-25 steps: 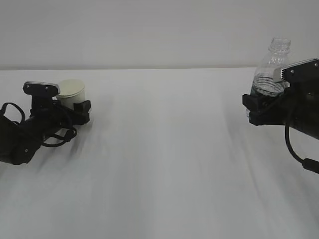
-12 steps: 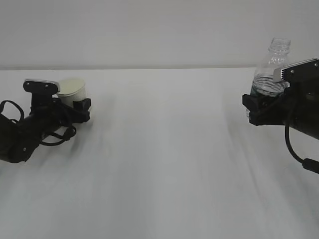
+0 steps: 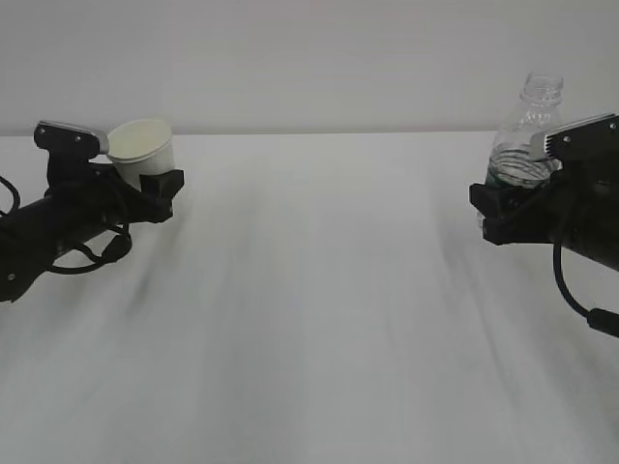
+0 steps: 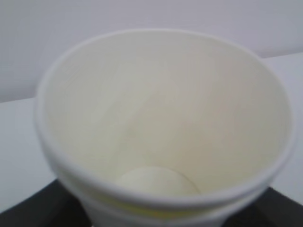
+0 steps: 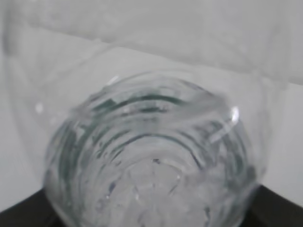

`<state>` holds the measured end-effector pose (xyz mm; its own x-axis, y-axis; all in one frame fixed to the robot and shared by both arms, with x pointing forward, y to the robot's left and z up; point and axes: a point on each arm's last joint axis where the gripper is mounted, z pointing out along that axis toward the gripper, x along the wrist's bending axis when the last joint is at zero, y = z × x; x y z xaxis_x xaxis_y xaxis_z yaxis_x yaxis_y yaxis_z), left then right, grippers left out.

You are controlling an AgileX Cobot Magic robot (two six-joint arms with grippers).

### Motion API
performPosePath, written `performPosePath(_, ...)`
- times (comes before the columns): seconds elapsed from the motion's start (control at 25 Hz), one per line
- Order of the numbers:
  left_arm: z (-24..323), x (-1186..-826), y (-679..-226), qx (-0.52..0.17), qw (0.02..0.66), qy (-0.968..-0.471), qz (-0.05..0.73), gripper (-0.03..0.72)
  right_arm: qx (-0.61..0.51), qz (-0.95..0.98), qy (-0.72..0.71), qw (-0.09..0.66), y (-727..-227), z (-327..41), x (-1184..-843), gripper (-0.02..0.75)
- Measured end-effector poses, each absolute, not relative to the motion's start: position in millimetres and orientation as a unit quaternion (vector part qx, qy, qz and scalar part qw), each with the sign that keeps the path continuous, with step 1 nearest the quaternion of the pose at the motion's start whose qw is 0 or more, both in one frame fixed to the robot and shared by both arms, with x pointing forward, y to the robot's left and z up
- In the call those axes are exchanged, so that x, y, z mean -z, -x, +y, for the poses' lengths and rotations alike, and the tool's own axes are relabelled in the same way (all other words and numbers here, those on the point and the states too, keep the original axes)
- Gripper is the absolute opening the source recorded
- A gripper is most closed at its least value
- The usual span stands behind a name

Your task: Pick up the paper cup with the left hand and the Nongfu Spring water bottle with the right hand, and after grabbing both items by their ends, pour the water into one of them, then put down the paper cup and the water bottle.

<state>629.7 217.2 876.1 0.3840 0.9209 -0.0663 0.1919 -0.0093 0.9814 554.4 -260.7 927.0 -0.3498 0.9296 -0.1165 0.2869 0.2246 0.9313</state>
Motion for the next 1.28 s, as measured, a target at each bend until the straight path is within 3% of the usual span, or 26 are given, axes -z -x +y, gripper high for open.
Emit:
performPosePath(0.88, 177, -893, -587, -0.104, 0.627, -0.718, 0.285, 0.474, -0.445, 0.731, -0.382, 0.349, -546, -253, -940, 0.468)
performPosePath(1.28, 146, -910, -570, -0.075, 0.638, -0.733, 0.226, 0.474, -0.448, 0.749, -0.368, 0.320, -539, -248, -941, 0.468)
